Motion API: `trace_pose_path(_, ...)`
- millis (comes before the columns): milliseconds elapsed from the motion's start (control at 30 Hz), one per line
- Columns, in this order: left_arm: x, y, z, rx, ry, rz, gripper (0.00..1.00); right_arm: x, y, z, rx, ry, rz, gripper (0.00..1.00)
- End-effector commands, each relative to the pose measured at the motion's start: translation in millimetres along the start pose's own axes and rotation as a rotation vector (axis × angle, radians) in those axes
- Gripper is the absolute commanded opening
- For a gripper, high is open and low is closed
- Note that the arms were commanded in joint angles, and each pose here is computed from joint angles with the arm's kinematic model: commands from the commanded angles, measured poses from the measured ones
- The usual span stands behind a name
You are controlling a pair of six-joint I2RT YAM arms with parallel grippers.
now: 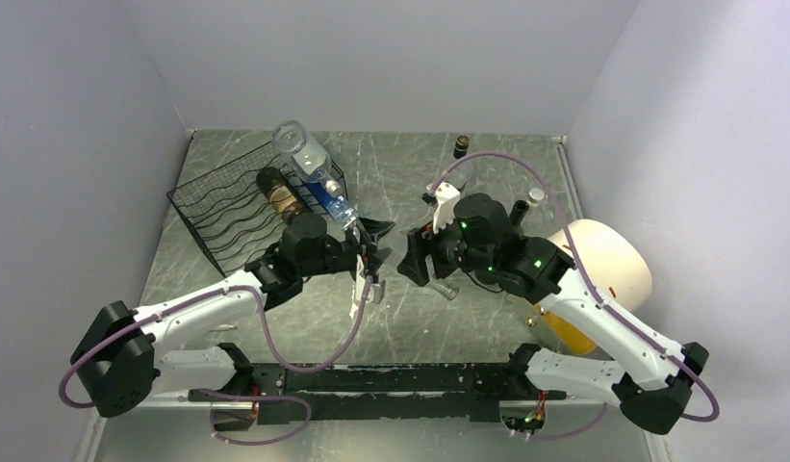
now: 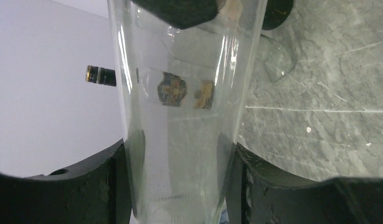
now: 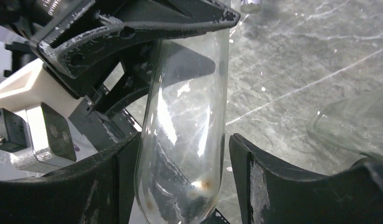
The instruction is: Put the wine bottle on the wine rack
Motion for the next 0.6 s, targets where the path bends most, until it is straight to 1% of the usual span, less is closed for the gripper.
trace_pose_path(0,23.5,0.9,-5.6,-0.006,0.04,-0.064,0.07,-4.9,4.9,14.8,0.078,-0.001,0.024,0.68)
trace_pose_path(133,24.2,1.4,-1.0,0.025,0.031,-0.066,0.07,-3.6,8.8,17.2,0.104,0.015,0.016,0.59)
trace_pose_path(200,25.7,1.0,-1.2,0.026,0.023,-0.076,0.07,-4.8,11.1,20.9,0.127,0.025,0.027,0.58)
trace_pose_path(267,26.6,0.2,0.6,0.041,0.021,-0.083,0.07,-5.4,13.4,26.1,0.164,0.026,0.027,0.61)
trace_pose_path(367,28.8,-1.0,2.5,0.055,0.023,-0.11,0.07,-7.4,16.4,30.9,0.183,0.029,0.035,0.69)
trace_pose_path(467,29.6,-2.6,5.3,0.072,0.021,-0.134,0.07,-8.6,16.4,31.9,0.173,0.035,0.043,0.72)
trace_pose_path(567,30.7,-3.2,7.1,0.085,0.021,-0.146,0.07,-9.3,17.6,33.9,0.177,0.04,0.047,0.72)
Point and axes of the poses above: each gripper's point midway between its finger pads, its own y axis out along the fingers, its own x axis along the line the jaws close on, z = x × y, the point moved 5 cm from there along -y, back along the fingers, and after that the axes turned 1 degree about -y, right-handed, at the moved point
